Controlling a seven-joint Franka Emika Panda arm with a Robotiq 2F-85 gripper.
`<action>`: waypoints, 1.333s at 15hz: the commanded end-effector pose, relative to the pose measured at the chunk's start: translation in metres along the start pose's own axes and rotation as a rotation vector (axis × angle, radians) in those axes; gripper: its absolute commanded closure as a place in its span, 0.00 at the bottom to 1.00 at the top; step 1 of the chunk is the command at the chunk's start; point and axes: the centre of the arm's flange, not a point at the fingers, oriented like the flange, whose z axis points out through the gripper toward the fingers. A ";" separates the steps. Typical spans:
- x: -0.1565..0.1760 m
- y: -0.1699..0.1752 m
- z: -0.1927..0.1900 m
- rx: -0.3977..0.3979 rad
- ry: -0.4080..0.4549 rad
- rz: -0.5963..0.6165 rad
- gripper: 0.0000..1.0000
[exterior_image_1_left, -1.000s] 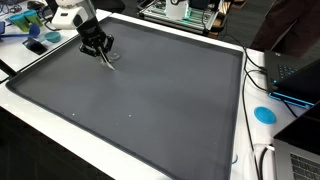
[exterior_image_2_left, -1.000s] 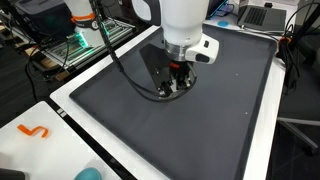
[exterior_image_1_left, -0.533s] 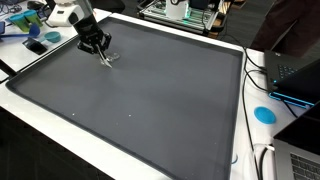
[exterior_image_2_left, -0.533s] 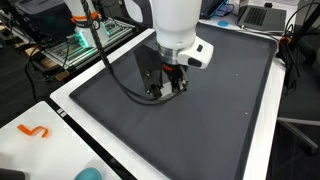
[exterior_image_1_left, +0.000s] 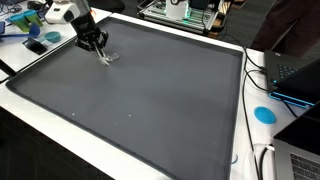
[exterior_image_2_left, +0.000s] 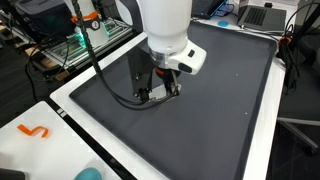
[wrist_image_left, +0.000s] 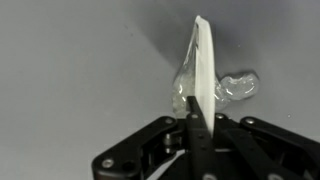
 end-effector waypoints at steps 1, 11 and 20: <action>-0.049 0.010 0.058 -0.021 -0.064 0.064 0.99; -0.066 0.015 0.056 -0.135 0.017 0.191 0.99; -0.066 0.011 0.010 -0.092 -0.022 0.156 0.99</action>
